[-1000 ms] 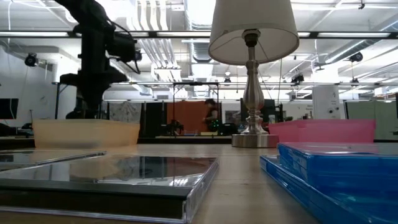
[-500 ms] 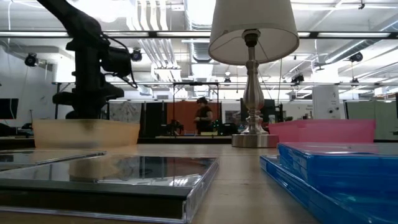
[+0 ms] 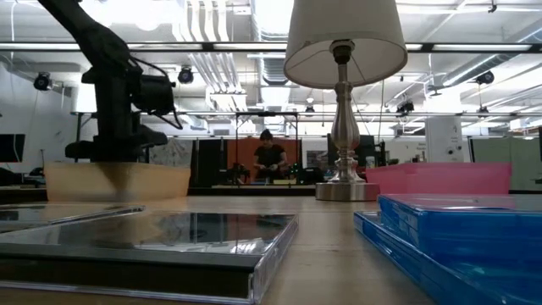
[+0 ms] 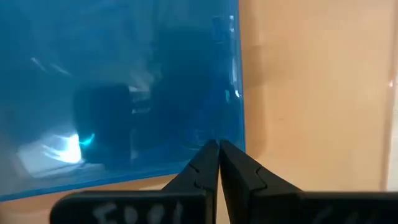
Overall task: Pick & place jewel cases by type
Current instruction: Put the blue cd case into the orange bin
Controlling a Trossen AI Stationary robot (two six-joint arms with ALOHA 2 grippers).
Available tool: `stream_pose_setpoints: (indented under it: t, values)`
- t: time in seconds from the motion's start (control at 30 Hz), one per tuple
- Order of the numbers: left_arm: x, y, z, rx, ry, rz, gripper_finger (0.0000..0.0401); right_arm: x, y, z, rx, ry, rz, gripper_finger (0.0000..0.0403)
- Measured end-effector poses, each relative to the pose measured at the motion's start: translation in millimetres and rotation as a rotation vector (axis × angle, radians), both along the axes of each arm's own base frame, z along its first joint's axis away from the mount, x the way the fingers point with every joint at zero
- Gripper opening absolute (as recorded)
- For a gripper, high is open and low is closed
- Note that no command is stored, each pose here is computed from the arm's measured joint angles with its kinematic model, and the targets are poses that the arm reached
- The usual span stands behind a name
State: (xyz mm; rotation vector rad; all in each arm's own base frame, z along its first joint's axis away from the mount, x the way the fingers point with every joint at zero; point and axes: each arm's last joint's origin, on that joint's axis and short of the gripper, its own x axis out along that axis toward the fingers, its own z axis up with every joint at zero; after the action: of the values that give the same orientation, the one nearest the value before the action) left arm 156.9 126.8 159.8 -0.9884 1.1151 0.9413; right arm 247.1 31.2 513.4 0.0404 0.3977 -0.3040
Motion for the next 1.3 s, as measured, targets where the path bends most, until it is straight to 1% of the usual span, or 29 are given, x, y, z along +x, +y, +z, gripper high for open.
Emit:
stream_pose_setpoints:
  t: [0.17,0.53,0.67,0.77,0.9,1.07,1.17,1.3]
  values:
    - [-1.6,-1.3,-5.2,0.004,-0.004,0.008,0.0,-0.1,0.0,-0.1,-0.001,0.001,0.0,0.0043]
    - [1.4,1.4,-7.4,0.028,-0.015,0.009,0.0,-0.2,0.0,-0.1,0.003,0.001,-0.001,0.0043]
    - [4.0,1.8,1.1,0.031,-0.027,0.019,0.0,-0.3,0.1,-0.1,0.007,0.0,-0.002,0.0043]
    - [9.2,5.3,18.0,0.049,-0.045,0.009,0.0,-0.8,0.2,0.1,0.016,-0.004,-0.005,0.0043]
    - [12.7,10.3,43.1,0.094,-0.008,-0.025,0.0,-0.9,0.1,0.1,0.017,-0.004,-0.004,0.0043]
    - [20.3,14.0,77.4,0.122,-0.02,-0.073,0.0,-1.0,0.1,0.0,0.017,-0.002,-0.004,0.0043]
    - [26.1,10.8,103.8,0.148,-0.044,-0.122,0.0,-1.1,0.1,-0.3,0.021,0.0,-0.005,0.0043]
    - [29.6,-4.6,145.4,0.198,-0.099,-0.207,0.0,-1.2,0.1,-0.5,0.021,0.003,-0.004,0.0043]
